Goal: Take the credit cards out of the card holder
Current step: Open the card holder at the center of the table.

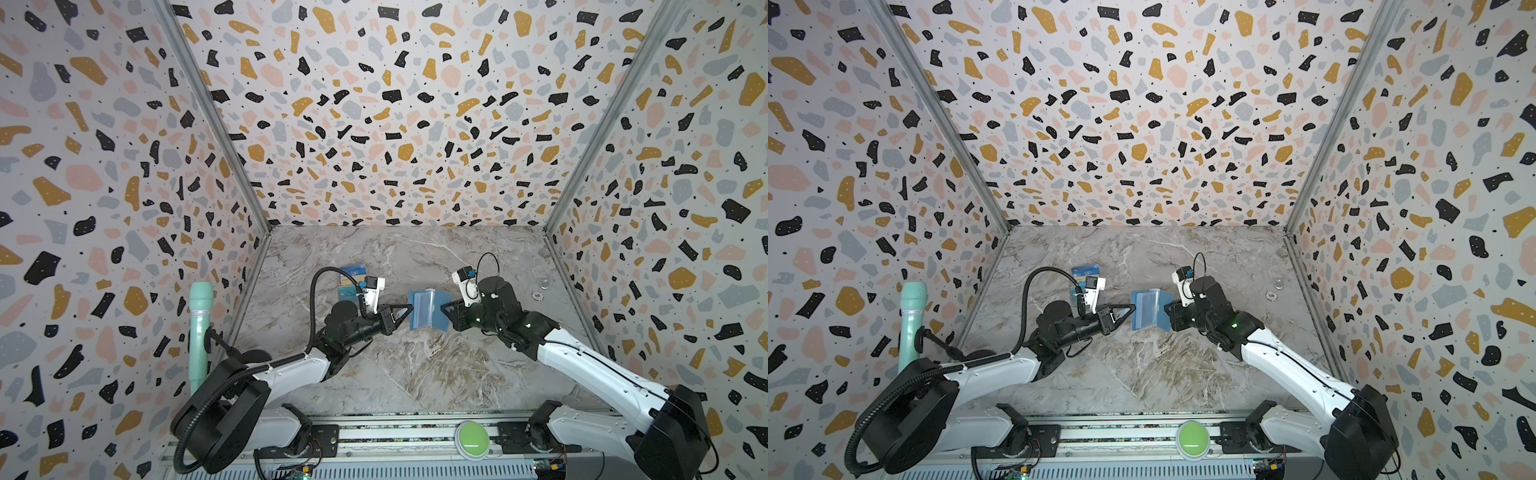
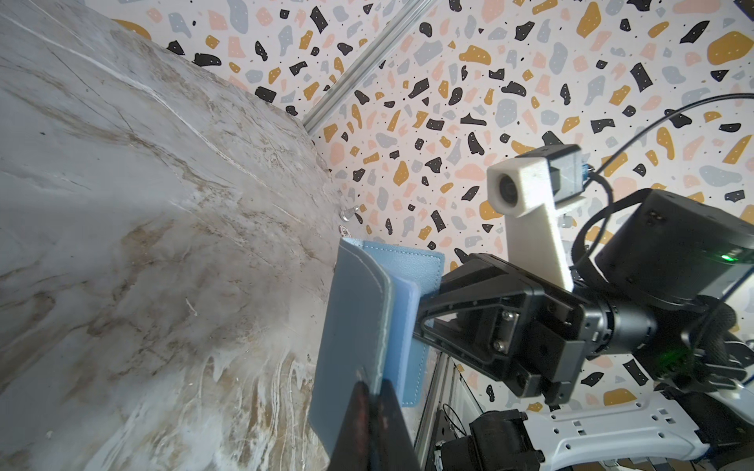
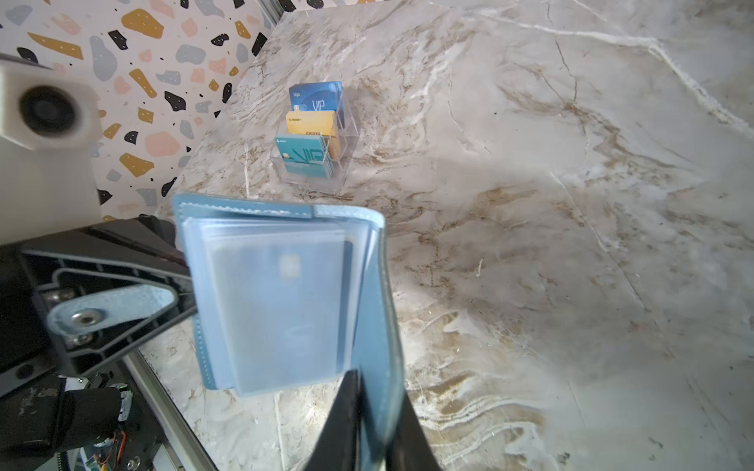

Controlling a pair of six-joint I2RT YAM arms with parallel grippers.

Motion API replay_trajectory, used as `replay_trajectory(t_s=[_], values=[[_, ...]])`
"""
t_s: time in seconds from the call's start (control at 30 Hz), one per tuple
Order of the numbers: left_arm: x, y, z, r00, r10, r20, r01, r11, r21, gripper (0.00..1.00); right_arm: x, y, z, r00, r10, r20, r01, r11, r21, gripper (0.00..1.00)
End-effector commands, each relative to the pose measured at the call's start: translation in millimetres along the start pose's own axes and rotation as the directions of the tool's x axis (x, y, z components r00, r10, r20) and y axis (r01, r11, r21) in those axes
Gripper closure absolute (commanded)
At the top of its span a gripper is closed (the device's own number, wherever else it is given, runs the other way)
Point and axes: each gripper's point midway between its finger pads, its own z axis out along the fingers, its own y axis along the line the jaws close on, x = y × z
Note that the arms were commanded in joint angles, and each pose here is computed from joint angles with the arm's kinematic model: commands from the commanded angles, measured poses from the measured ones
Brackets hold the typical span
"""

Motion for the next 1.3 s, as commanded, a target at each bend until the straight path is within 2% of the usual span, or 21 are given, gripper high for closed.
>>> replay_trajectory(t_s=[0.0, 0.23, 0.5, 0.67, 1.0, 1.27], values=[[-5.1, -15.5, -3.3, 0.999, 0.041, 0.01, -0.041, 0.997, 0.062, 1.0, 0.4, 8.9, -5.0, 1.0, 0.003, 0.008, -0.002, 0.996, -0.088, 0.86], [7.5, -5.2, -5.8, 1.0, 0.023, -0.021, -0.022, 0.999, 0.044, 1.0, 6.3, 2.7, -9.5, 0.999, 0.046, 0.005, -0.044, 0.982, -0.181, 1.0], [22.4, 6.6, -11.5, 0.999, 0.0, -0.051, 0.001, 1.0, 0.021, 1.0, 33.1, -3.7, 3.9, 0.994, 0.052, -0.094, -0.074, 0.966, -0.246, 1.0], [31.2, 12.2, -15.3, 0.997, -0.008, -0.072, 0.008, 1.0, 0.001, 1.0, 53.0, -19.9, 21.9, 0.984, 0.078, -0.161, -0.109, 0.975, -0.196, 0.98], [60.5, 45.1, -21.6, 0.991, -0.056, -0.123, 0.044, 0.995, -0.091, 1.0, 80.4, -38.0, 42.4, 0.964, 0.095, -0.247, -0.133, 0.981, -0.141, 0.93], [80.2, 77.3, -26.3, 0.983, -0.071, -0.168, 0.034, 0.976, -0.214, 1.0, 91.4, -57.8, 55.0, 0.955, 0.097, -0.28, -0.115, 0.992, -0.05, 0.91]])
